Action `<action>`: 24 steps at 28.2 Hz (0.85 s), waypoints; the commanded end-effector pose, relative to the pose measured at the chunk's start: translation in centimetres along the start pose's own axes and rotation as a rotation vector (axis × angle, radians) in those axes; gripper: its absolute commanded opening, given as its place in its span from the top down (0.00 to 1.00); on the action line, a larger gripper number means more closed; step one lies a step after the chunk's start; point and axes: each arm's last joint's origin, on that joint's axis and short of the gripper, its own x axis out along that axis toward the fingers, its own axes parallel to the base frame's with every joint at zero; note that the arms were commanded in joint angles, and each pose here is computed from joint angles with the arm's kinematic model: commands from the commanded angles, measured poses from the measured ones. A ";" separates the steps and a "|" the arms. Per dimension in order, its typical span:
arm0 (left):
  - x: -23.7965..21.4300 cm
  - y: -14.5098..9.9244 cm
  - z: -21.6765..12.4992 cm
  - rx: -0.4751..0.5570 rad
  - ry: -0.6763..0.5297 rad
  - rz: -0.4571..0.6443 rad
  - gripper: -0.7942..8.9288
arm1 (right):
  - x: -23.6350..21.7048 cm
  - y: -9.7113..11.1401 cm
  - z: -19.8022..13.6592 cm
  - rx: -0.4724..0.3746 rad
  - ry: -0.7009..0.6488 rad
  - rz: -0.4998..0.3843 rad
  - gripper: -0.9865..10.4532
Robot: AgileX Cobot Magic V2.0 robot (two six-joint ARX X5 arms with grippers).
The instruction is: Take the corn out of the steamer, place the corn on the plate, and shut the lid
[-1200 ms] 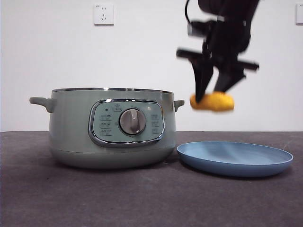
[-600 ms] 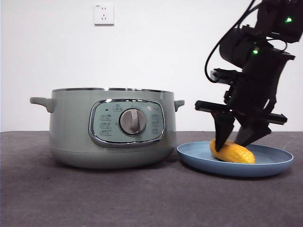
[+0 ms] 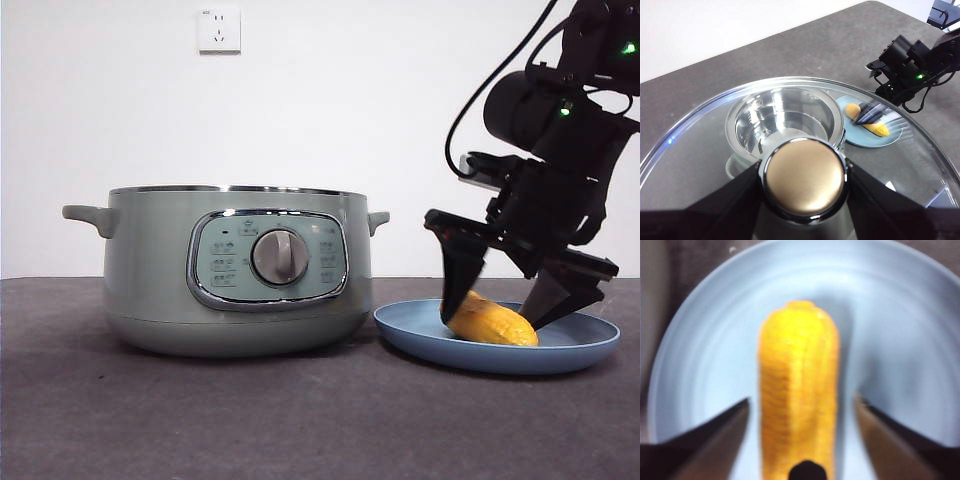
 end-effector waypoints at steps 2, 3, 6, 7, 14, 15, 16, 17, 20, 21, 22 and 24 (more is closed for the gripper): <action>0.0 0.1 1.1 0.013 -0.078 0.000 0.93 | -3.4 0.6 0.7 -0.019 -0.109 -0.009 0.43; 0.4 0.2 1.3 0.014 -0.081 0.000 0.93 | -4.9 0.9 0.9 -0.031 -0.152 -0.003 0.43; 2.0 0.4 2.1 0.017 -0.089 -0.043 0.93 | -10.7 1.8 0.7 -0.069 -0.283 0.020 0.43; 2.4 0.5 2.3 0.017 -0.088 -0.052 0.93 | -11.8 1.9 0.5 -0.072 -0.301 0.023 0.43; 7.5 1.4 3.7 0.064 -0.031 -0.056 0.93 | -19.4 2.4 -2.8 -0.112 -0.401 0.042 0.43; 8.4 1.6 3.9 0.063 -0.026 -0.061 0.93 | -20.4 2.5 -3.3 -0.113 -0.416 0.044 0.43; 9.1 1.7 4.0 0.062 -0.024 -0.069 0.93 | -21.1 2.5 -3.8 -0.115 -0.429 0.047 0.43; 10.0 1.8 4.2 0.063 -0.024 -0.082 0.93 | -21.9 2.5 -4.3 -0.117 -0.443 0.049 0.43; 12.8 2.3 4.8 0.064 -0.026 -0.090 0.93 | -24.0 2.5 -5.9 -0.123 -0.486 0.058 0.43; 13.9 2.4 4.9 0.063 -0.025 -0.102 0.93 | -24.7 2.5 -6.5 -0.126 -0.503 0.061 0.43; 14.8 2.6 4.9 0.062 -0.022 -0.112 0.93 | -25.1 2.5 -6.8 -0.127 -0.511 0.063 0.43; 16.9 2.8 4.9 0.060 -0.009 -0.127 0.93 | -26.0 2.4 -7.7 -0.129 -0.530 0.066 0.43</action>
